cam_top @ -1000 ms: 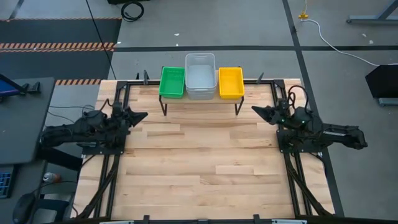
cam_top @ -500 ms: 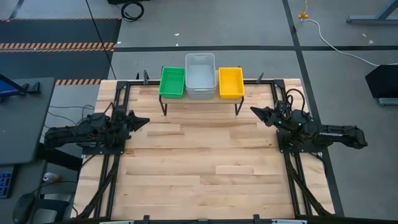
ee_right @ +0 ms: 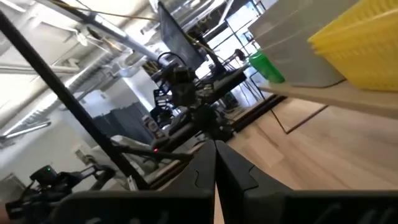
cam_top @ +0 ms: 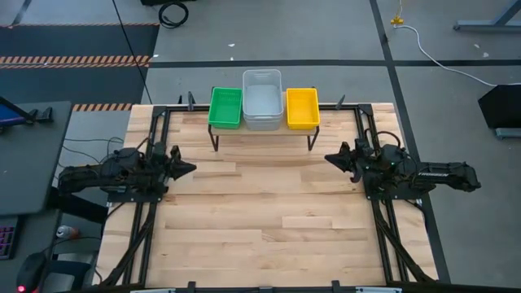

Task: Stack baskets on shelf by color
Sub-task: Return to Home Position

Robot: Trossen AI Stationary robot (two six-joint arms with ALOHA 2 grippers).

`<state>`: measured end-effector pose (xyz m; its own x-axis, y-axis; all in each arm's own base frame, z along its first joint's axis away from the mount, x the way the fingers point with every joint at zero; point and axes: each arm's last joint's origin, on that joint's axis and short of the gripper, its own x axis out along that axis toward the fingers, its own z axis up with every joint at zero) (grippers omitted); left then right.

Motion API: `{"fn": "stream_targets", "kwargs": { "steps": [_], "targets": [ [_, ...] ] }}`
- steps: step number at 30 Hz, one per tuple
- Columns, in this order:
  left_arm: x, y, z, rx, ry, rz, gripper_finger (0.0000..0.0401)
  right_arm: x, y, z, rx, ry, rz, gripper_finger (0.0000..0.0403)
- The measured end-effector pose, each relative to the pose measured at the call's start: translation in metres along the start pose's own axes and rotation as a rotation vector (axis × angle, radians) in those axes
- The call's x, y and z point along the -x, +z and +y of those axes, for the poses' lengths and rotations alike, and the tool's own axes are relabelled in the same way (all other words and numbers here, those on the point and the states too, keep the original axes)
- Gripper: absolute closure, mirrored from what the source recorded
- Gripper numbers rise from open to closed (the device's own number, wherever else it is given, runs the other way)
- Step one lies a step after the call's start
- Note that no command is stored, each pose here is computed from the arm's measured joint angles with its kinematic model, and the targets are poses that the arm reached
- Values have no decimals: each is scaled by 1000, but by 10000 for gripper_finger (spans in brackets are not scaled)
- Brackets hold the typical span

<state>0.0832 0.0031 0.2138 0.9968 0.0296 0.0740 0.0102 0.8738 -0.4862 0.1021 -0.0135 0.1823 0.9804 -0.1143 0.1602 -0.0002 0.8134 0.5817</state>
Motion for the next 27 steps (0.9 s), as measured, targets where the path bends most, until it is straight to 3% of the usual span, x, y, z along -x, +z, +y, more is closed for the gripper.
{"fn": "stream_targets", "kwargs": {
  "steps": [10,16,23,27],
  "targets": [
    [-10,-22,18,-55,87,-201,400,0,-8,-4,-110,-35,90,394],
    [-10,-22,17,-159,118,-212,400,0,-9,-2,-126,26,139,394],
    [-11,-34,17,-181,99,-85,394,1,-18,-7,18,10,243,394],
    [-11,-36,19,-287,114,-55,381,2,-21,-9,110,-2,278,394]
  ]
}}
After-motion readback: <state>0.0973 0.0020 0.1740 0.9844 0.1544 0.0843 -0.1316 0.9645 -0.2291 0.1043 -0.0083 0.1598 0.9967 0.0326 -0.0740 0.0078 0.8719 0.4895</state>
